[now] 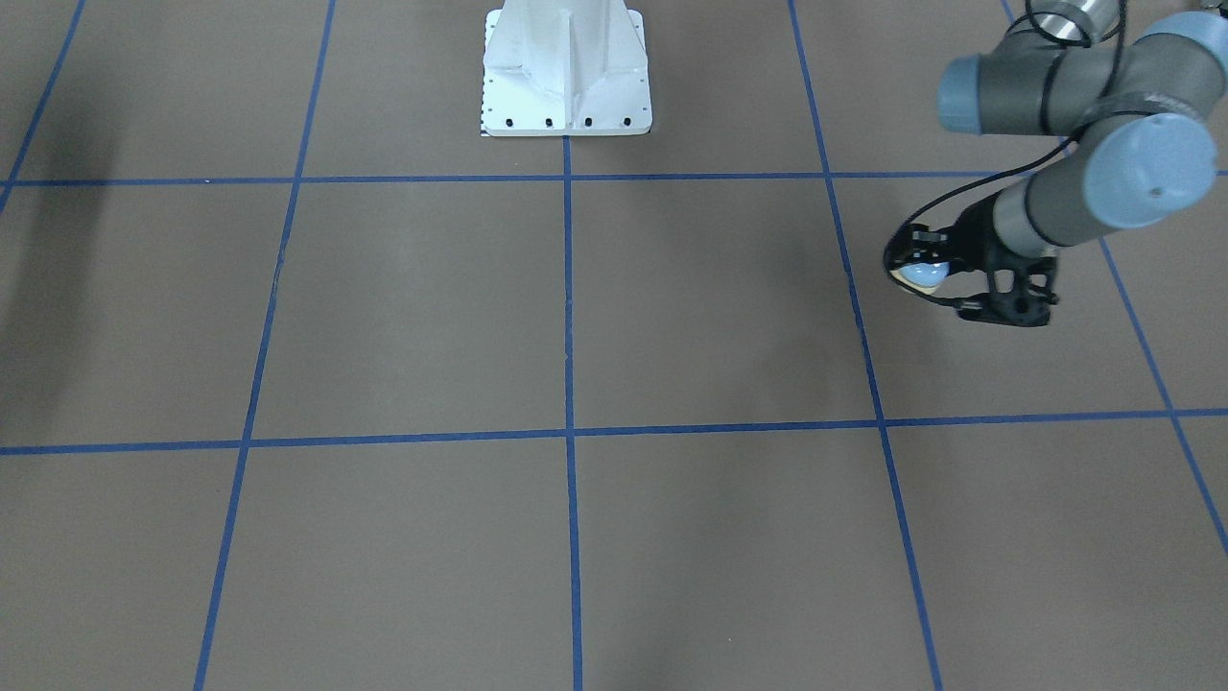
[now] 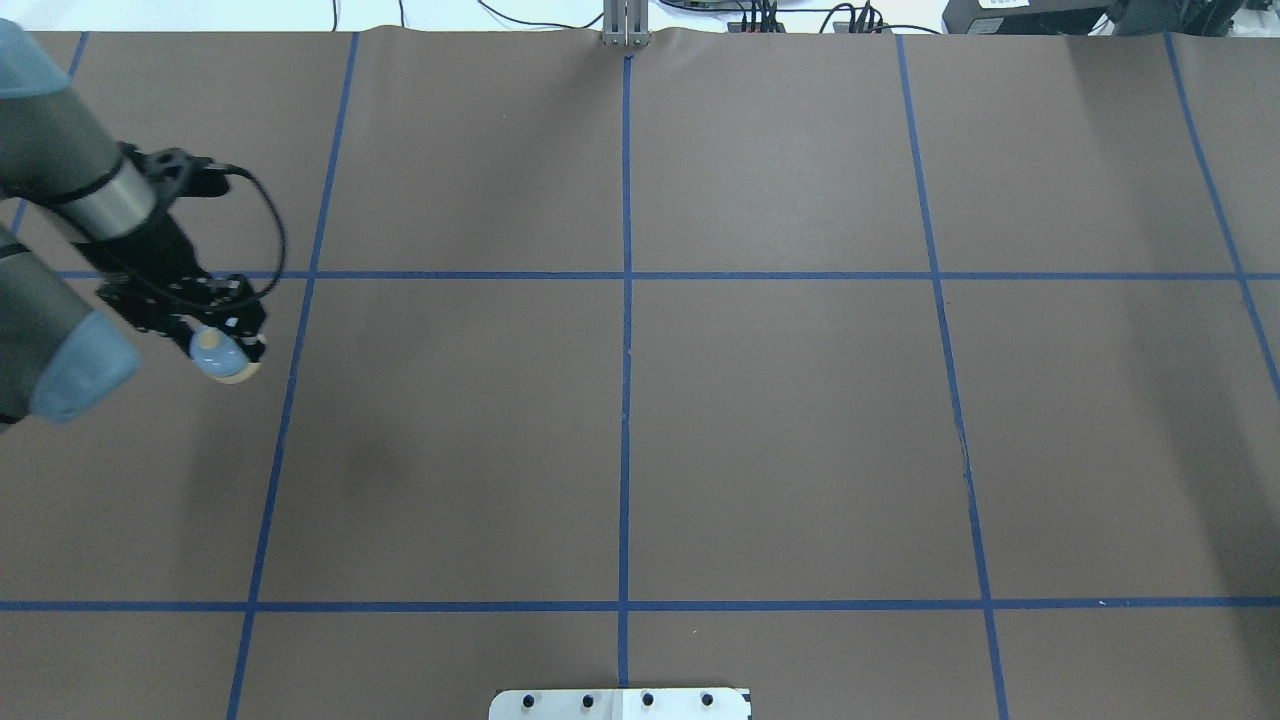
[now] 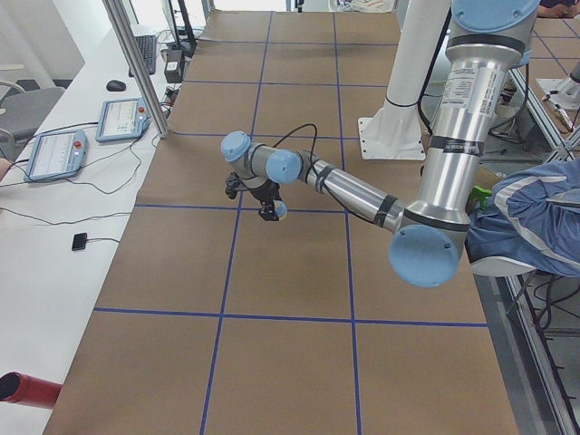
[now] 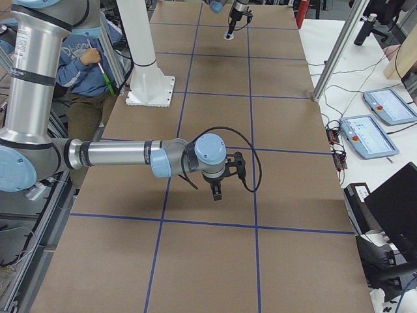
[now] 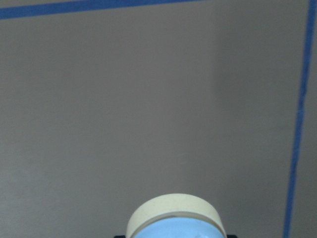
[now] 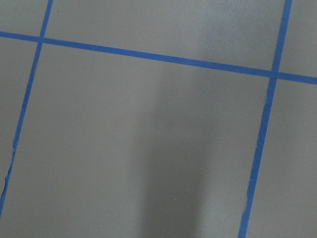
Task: Place and press bell with both arms
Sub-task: 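Carry the light-blue bell with the left gripper toward the table center, then lower the bell onto the grid center and open the left gripper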
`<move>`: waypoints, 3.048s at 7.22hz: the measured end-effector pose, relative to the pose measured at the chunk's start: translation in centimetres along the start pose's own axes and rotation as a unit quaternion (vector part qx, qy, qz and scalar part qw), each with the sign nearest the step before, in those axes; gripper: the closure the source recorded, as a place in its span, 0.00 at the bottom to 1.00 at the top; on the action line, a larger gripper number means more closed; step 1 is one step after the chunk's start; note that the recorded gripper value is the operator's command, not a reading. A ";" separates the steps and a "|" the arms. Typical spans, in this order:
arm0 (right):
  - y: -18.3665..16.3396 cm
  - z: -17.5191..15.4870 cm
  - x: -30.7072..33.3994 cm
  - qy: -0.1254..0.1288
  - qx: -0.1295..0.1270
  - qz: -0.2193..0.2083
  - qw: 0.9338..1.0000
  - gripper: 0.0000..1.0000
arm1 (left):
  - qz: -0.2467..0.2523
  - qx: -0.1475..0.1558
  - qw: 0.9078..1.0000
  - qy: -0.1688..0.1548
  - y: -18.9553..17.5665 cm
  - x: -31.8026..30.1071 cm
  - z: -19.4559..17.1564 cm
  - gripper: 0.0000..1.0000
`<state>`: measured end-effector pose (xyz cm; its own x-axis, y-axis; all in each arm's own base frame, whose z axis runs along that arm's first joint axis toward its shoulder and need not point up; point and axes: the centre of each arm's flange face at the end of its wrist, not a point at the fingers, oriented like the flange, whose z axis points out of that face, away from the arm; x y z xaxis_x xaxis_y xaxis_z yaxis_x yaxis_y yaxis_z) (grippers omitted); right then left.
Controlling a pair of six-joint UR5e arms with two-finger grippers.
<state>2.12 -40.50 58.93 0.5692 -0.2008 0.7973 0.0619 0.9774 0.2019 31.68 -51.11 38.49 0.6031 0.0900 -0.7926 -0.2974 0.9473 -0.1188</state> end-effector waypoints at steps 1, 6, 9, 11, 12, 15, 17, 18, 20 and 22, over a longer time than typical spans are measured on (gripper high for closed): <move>0.0 0.0 0.0 0.000 0.000 0.000 1.000 0.00 | -0.007 -0.012 1.000 0.004 -1.9 7.6 1.4 0.97; 0.1 0.0 0.0 -0.001 -0.001 0.001 1.000 0.00 | -0.026 -0.030 0.999 -0.011 -8.5 33.3 7.1 0.93; 0.0 0.0 0.0 -0.001 -0.001 0.002 1.000 0.00 | -0.009 -0.013 1.000 -0.018 -9.5 36.0 10.8 0.84; 0.0 0.0 0.0 -0.001 -0.001 0.002 1.000 0.00 | -0.007 -0.005 1.000 -0.025 -9.9 36.3 11.5 0.82; 0.0 0.1 0.0 -0.001 -0.001 0.003 1.000 0.00 | -0.006 0.001 1.000 -0.028 -10.1 36.5 11.5 0.74; 0.1 0.1 0.1 -0.001 -0.002 0.004 1.000 0.00 | -0.003 0.007 1.000 -0.027 -10.5 36.5 11.8 0.19; 0.1 0.2 0.1 -0.001 -0.003 0.005 1.000 0.00 | 0.000 0.007 1.000 -0.026 -10.5 36.6 12.2 0.01; 0.1 0.2 0.1 -0.001 -0.003 0.005 1.000 0.00 | 0.001 0.007 1.000 -0.026 -10.4 36.7 12.2 0.01; -0.4 0.2 -0.4 -0.001 -0.002 0.004 1.000 0.02 | 0.001 0.016 1.000 -0.017 -10.3 36.9 10.6 0.01; -2.4 1.1 -2.9 -0.007 -0.005 0.018 1.000 0.16 | -0.015 0.034 0.999 -0.002 -8.6 33.8 7.2 0.01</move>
<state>-0.59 -42.37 56.74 0.5605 -0.1658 0.8114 0.0492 0.9847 0.1672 59.95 -54.03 17.04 0.6134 0.0620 -0.7873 -0.2286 0.9682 -0.1019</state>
